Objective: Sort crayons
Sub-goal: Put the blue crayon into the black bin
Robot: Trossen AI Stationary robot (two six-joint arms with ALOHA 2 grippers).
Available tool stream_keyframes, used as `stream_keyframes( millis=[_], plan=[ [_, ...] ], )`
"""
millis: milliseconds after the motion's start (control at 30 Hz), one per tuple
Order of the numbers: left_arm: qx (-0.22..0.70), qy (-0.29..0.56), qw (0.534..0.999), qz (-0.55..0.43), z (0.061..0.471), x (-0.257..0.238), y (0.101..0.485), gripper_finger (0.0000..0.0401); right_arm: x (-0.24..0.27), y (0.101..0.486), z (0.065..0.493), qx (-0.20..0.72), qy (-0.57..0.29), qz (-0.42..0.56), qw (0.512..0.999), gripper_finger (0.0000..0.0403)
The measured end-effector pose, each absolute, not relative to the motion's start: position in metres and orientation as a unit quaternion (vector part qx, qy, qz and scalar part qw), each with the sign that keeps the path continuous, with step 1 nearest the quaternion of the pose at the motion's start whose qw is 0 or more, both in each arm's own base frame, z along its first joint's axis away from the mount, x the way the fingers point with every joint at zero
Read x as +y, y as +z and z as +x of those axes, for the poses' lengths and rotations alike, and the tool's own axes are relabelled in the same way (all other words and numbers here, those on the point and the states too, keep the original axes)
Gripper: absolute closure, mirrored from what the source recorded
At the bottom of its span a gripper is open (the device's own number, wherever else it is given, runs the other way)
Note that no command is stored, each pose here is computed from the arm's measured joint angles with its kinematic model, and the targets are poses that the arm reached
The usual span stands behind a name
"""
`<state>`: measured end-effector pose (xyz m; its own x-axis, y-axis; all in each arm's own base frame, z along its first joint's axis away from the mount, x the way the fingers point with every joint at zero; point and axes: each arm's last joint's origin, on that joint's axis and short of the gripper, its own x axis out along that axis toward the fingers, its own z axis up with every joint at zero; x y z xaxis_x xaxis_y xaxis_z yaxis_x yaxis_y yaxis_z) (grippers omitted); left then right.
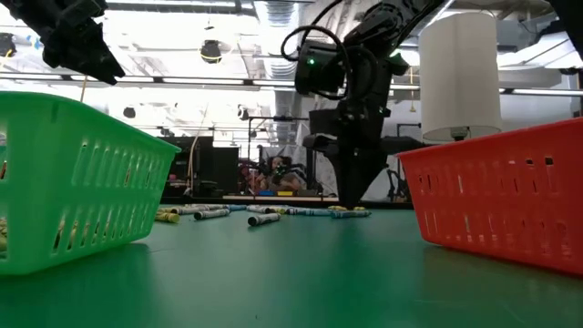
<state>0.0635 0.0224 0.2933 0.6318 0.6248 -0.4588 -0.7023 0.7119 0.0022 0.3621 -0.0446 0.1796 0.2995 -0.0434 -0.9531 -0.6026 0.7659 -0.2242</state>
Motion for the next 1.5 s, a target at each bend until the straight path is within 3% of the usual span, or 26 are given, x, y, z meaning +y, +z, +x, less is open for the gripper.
stream_keyframes(
  millis=[1500],
  plan=[
    [0.215, 0.374, 0.898, -0.085, 0.0636, 0.0228, 0.2939, 0.0178, -0.0552, 0.18, 0.3645, 0.54, 0.186, -0.269, 0.776, 0.0336]
  ],
)
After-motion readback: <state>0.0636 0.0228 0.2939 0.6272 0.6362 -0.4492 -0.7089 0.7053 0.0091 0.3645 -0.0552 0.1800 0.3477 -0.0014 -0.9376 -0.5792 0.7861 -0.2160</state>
